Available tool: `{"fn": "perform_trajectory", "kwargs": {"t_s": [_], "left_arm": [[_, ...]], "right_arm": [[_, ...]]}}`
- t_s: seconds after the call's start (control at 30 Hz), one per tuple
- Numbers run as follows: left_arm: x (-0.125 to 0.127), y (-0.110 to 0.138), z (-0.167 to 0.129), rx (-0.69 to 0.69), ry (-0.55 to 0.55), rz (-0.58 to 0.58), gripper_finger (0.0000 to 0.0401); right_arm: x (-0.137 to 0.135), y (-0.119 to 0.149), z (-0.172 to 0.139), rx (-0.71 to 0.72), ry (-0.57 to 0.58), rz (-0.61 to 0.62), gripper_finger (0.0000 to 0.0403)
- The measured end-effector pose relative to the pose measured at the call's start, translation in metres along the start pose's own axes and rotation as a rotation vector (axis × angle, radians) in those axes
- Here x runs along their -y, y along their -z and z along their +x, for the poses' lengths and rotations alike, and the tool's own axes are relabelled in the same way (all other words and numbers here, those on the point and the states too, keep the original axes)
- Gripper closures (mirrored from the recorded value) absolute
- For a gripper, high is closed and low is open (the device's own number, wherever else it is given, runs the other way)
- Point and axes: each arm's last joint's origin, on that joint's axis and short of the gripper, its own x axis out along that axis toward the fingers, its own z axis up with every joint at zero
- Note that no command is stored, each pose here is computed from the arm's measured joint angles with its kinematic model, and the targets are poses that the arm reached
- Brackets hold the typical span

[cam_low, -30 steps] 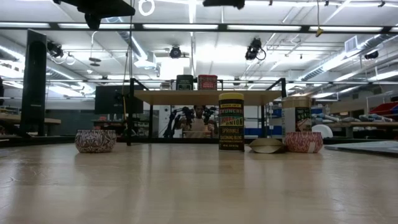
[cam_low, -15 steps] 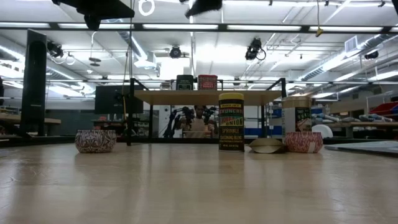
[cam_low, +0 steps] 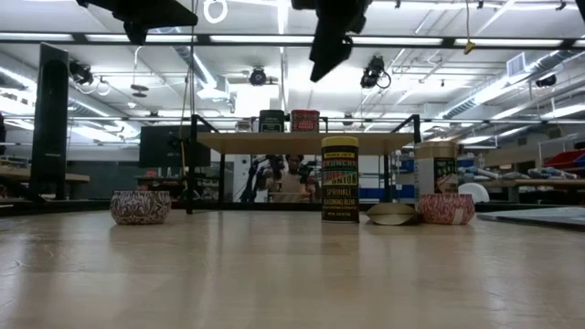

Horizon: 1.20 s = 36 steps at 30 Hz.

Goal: Shelf spices
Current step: Put the yellow seasoning bottle on the shelf

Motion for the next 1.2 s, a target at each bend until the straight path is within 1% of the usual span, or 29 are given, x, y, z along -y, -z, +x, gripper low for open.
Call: {"fn": "perform_trajectory", "kwargs": {"t_s": [0.2,0.37,0.6,1.03,1.2], "left_arm": [[0.0,0.0,0.0,0.0,0.0,-0.001,0.04],[0.0,0.0,0.0,-0.001,0.0,-0.004,0.04],[0.0,0.0,0.0,-0.001,0.0,-0.004,0.04],[0.0,0.0,0.0,-0.003,0.0,-0.002,0.04],[0.0,0.0,0.0,-0.003,0.0,-0.002,0.04]], "right_arm": [[0.004,0.014,0.017,-0.092,-0.044,-0.003,0.0078],[0.009,0.024,0.028,-0.141,-0.043,0.007,0.0078],[0.011,0.034,0.045,-0.165,-0.062,0.014,0.0078],[0.012,0.045,0.069,-0.142,-0.058,0.04,0.0078],[0.012,0.052,0.077,-0.159,-0.052,0.049,0.0078]]}}
